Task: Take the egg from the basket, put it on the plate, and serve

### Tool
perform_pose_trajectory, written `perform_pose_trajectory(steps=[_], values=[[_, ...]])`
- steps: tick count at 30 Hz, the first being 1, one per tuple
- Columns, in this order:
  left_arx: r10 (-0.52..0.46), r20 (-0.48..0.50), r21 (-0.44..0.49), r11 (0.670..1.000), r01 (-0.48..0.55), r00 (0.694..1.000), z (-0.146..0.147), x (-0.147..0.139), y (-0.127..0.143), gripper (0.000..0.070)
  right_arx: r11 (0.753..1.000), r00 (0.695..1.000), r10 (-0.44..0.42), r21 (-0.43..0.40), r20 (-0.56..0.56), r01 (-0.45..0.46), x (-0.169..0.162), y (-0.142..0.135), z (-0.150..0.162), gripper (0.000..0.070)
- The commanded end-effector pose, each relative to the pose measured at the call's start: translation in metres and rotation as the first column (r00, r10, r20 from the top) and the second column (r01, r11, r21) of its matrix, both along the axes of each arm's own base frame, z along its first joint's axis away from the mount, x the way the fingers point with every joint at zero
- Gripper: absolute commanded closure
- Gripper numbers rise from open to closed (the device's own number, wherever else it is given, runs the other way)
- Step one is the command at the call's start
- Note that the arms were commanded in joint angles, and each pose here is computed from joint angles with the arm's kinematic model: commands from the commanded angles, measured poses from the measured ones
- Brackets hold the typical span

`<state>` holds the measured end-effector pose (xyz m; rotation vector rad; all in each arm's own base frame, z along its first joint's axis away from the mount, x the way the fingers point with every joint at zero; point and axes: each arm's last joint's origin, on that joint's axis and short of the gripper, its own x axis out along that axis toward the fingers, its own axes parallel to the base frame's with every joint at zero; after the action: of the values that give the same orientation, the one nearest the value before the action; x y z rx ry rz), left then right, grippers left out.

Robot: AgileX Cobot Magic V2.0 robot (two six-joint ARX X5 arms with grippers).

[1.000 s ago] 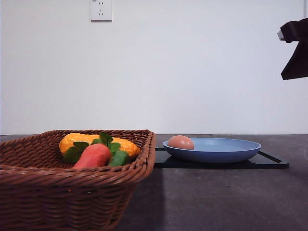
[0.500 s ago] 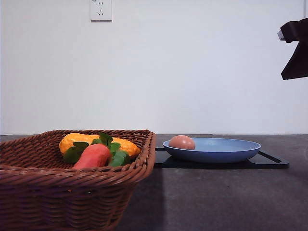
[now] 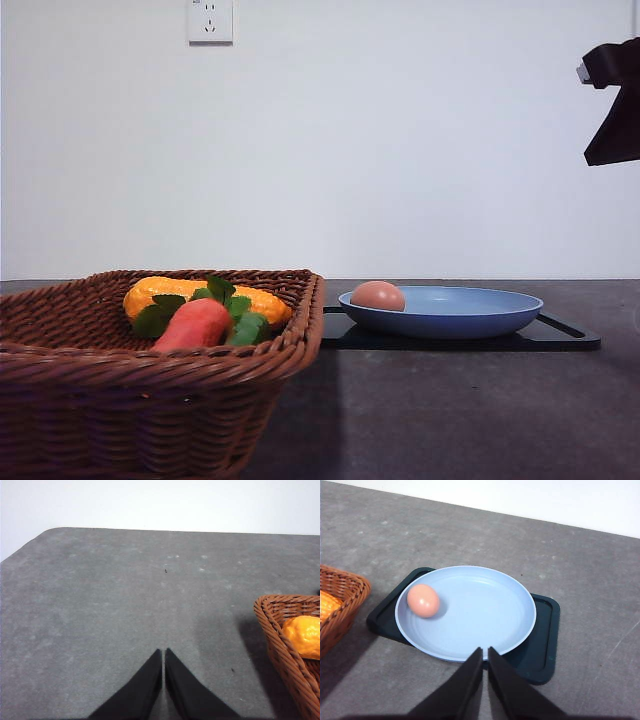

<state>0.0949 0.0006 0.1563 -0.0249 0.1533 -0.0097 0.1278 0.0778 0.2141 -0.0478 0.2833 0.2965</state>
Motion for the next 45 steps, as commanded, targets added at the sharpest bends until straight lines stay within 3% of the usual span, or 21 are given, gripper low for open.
perform_pose_trajectory(steps=[1, 13, 16, 19, 25, 29, 32, 37, 42, 45], values=[[0.002, -0.026, -0.009, 1.000, -0.003, 1.000, -0.009, 0.001, 0.000, 0.0700, 1.000, 1.000, 0.003, 0.019, 0.013, -0.003, 0.000, 0.002, 0.005, 0.0700], [0.002, -0.026, -0.009, 1.000, -0.003, 1.000, -0.009, 0.001, 0.000, 0.0700, 1.000, 1.000, 0.004, 0.014, 0.015, -0.004, 0.000, 0.002, 0.005, 0.0700], [0.002, -0.026, -0.009, 1.000, -0.003, 1.000, -0.009, 0.001, 0.000, 0.0700, 0.999, 0.997, -0.018, -0.038, 0.081, 0.021, -0.004, -0.006, 0.009, 0.0700], [0.002, -0.026, -0.009, 1.000, -0.003, 1.000, -0.009, 0.001, 0.000, 0.0700, 0.997, 0.985, -0.041, -0.063, 0.166, 0.053, -0.010, -0.021, 0.013, 0.0700], [0.003, -0.026, -0.009, 1.000, -0.003, 1.000, -0.009, 0.001, 0.000, 0.0700, 0.994, 0.952, -0.107, 0.003, 0.286, 0.111, -0.024, -0.052, 0.008, 0.0700], [0.002, -0.026, -0.009, 1.000, -0.003, 1.000, -0.009, 0.001, 0.000, 0.0700, 0.980, 0.922, -0.192, 0.022, 0.336, 0.197, -0.031, -0.065, -0.004, 0.0700], [0.003, -0.026, -0.009, 1.000, -0.003, 1.000, -0.009, 0.001, 0.000, 0.0700, 0.977, 0.913, -0.207, 0.026, 0.351, 0.212, -0.034, -0.069, -0.017, 0.0700], [0.003, -0.026, -0.009, 1.000, -0.003, 1.000, -0.009, 0.001, 0.000, 0.0700, 0.986, 0.932, -0.165, 0.040, 0.322, 0.161, -0.032, -0.070, -0.042, 0.0700], [0.003, -0.026, -0.009, 1.000, -0.003, 1.000, -0.009, 0.001, 0.000, 0.0700, 0.991, 0.974, -0.127, 0.051, 0.187, 0.120, -0.031, -0.068, -0.057, 0.0700], [0.003, -0.026, -0.009, 1.000, -0.003, 1.000, -0.009, 0.001, 0.000, 0.0700, 0.992, 0.983, -0.126, 0.043, 0.132, 0.122, -0.032, -0.068, -0.063, 0.0700]])
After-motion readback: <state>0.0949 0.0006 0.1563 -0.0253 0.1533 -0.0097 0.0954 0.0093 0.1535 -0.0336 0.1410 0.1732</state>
